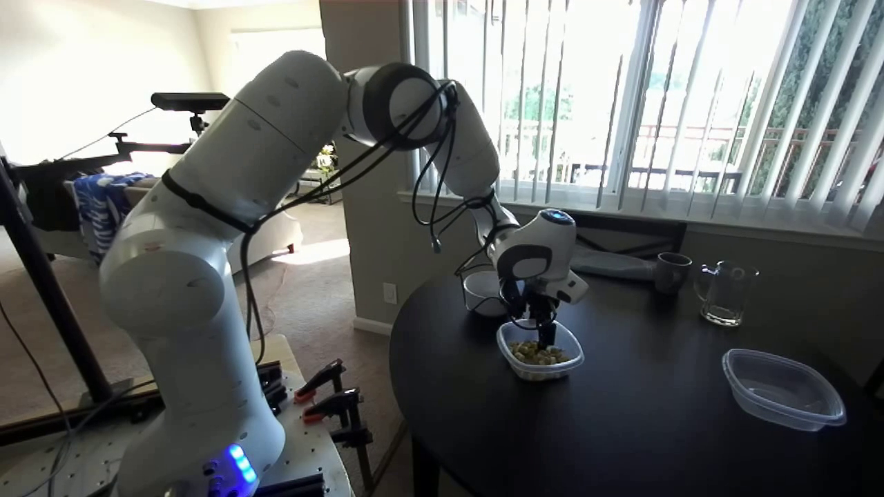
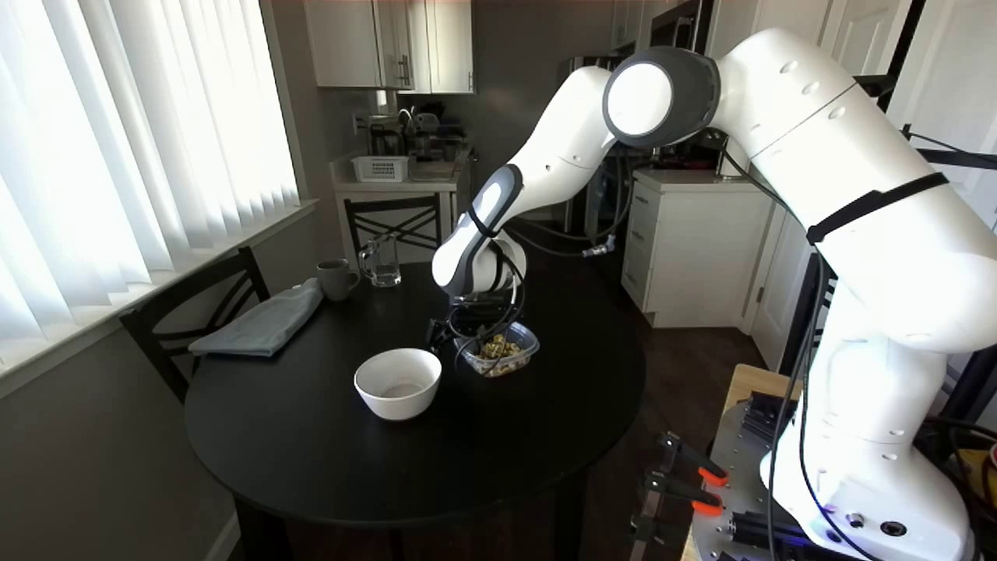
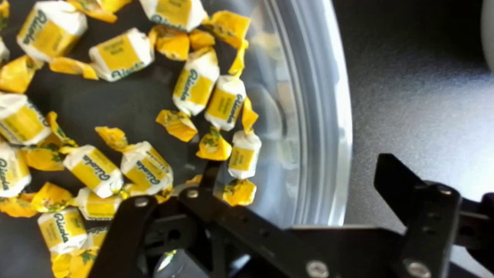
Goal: Pour the contents in the clear bowl into the white bowl.
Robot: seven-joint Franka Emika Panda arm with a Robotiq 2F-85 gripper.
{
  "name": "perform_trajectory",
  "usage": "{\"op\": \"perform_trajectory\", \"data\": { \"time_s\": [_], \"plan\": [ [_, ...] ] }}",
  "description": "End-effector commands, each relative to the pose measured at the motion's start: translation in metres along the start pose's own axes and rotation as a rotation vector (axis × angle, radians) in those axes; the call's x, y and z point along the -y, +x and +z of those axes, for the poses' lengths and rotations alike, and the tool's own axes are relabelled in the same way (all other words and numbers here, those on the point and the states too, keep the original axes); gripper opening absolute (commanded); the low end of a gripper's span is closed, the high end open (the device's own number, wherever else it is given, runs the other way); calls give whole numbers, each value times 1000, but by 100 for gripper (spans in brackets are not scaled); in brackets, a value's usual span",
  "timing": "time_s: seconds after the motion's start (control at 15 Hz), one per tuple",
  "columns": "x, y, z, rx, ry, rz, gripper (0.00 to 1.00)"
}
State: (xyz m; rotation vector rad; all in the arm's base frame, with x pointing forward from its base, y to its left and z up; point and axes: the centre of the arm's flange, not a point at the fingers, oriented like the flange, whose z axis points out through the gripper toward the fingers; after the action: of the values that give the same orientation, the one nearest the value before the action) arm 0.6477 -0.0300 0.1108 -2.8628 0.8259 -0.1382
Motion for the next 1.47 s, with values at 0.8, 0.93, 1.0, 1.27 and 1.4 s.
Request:
{"op": "perform_trajectory", "data": {
  "time_s": [0.8, 0.93, 1.0, 1.27, 1.4],
  "plan": [
    [-27, -122, -62, -252, -68, -190, 100],
    [-20, -124, -66, -235, -76, -230, 100],
    [-15, -120, -67, -231, -80, -243, 100],
    [2, -103, -74, -240, -77, -287, 100],
    [8, -95, -75, -236, -82, -294, 100]
  ]
}}
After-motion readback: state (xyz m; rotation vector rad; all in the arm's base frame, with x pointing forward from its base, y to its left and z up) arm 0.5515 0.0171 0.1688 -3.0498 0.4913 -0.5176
